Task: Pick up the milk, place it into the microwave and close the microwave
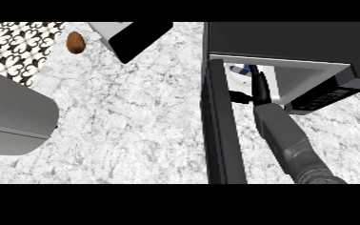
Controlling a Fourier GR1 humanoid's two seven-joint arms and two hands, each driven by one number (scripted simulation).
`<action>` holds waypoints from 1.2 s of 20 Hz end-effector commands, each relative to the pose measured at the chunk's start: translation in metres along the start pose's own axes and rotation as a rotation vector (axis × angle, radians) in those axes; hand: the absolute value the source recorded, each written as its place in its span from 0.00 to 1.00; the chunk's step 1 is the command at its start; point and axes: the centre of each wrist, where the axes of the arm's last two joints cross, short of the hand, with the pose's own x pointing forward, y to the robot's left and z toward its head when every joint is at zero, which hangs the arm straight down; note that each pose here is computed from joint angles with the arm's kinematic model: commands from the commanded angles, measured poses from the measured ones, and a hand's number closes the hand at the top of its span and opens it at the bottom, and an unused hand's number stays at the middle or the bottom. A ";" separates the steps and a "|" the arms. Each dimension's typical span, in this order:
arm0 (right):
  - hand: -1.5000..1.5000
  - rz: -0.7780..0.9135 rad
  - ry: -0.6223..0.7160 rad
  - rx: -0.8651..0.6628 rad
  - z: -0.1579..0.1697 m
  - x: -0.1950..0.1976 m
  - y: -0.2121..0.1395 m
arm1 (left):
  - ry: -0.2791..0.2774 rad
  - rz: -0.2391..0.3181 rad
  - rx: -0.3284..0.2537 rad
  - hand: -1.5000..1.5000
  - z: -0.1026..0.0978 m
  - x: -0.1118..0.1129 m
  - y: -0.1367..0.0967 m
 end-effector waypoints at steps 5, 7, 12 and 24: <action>0.00 -0.137 -0.003 0.013 0.051 -0.029 0.005 | 0.024 -0.020 0.015 0.00 -0.002 0.007 -0.004; 0.00 -0.151 -0.022 0.020 0.067 -0.043 -0.015 | 0.027 -0.024 0.022 0.00 0.012 0.007 -0.009; 0.00 -0.255 -0.013 0.058 0.080 -0.050 -0.019 | 0.036 -0.032 0.014 0.00 -0.008 0.001 -0.014; 0.00 -0.262 0.020 0.076 0.140 -0.078 -0.088 | 0.102 -0.020 -0.067 0.00 -0.009 -0.023 -0.041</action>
